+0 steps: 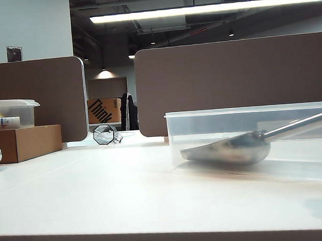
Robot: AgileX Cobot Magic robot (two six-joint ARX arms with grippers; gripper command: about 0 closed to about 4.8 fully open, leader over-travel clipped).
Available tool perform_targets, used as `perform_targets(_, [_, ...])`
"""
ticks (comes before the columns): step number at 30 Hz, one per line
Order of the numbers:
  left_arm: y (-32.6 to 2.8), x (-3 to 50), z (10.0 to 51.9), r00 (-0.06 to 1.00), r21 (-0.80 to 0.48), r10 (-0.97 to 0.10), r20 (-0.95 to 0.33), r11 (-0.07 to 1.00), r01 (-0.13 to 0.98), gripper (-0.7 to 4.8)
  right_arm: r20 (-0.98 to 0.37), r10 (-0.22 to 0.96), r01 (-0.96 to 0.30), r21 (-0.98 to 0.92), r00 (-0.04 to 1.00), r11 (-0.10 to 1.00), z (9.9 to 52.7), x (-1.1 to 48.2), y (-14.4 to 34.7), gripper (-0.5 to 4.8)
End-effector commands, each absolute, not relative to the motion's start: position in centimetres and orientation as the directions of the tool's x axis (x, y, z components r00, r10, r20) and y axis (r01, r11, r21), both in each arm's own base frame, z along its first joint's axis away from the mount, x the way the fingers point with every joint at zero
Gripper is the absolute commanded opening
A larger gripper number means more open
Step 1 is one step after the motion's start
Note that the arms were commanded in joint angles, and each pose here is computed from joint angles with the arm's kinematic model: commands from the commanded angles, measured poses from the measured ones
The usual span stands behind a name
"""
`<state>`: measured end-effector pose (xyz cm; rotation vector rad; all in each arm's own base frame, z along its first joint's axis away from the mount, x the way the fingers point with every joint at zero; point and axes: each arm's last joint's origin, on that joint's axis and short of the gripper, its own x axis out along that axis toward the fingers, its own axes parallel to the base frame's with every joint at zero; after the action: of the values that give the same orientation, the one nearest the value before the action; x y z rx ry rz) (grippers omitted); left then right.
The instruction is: Pick up the metal ice scoop from the table and place it inside the transparent plastic box.
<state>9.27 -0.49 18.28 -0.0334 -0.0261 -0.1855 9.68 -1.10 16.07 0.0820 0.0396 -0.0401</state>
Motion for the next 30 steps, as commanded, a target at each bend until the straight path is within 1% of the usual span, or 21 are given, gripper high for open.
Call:
perform_targets(1, [-0.52, 9.56, 17.32, 0.981, -0.066, -0.193, 0.031, 0.979, 0.194, -0.05, -0.024, -0.037, 0.039, 0.077, 0.999, 0.996, 16.26, 9.68, -1.1, -0.01])
perform_targets(5, [-0.51, 9.68, 16.92, 0.981, -0.019, -0.188, 0.041, 0.982, 0.189, -0.05, -0.023, -0.037, 0.039, 0.078, 0.999, 0.996, 16.27, 9.68, -1.09, -0.01])
perform_targets(6, [-0.44, 9.69, 16.98, 0.985, -0.003, -0.164, 0.048, 0.986, 0.164, -0.05, -0.023, -0.037, 0.039, 0.077, 0.999, 0.996, 16.27, 9.68, -1.1, -0.01])
perform_targets(8, [-0.24, 9.72, 17.04, 0.994, -0.012, -0.095, 0.054, 0.995, 0.096, -0.05, -0.024, -0.037, 0.039, 0.077, 0.999, 0.996, 16.26, 9.68, -1.1, -0.01])
perform_targets(9, [-0.2, 9.72, 17.07, 0.995, -0.012, -0.083, 0.057, 0.996, 0.084, -0.05, -0.023, -0.037, 0.039, 0.077, 0.999, 0.996, 16.27, 9.68, -1.1, -0.01])
perform_targets(25, [-0.22, 9.72, 17.11, 0.994, -0.009, -0.086, 0.061, 0.996, 0.087, -0.05, -0.024, -0.037, 0.039, 0.077, 0.999, 0.996, 16.26, 9.68, -1.1, -0.01])
perform_targets(30, [-0.37, 9.71, 17.11, 0.993, -0.009, -0.103, 0.061, 0.995, 0.104, -0.05, -0.024, -0.037, 0.039, 0.077, 0.999, 0.996, 16.26, 9.68, -1.1, -0.01])
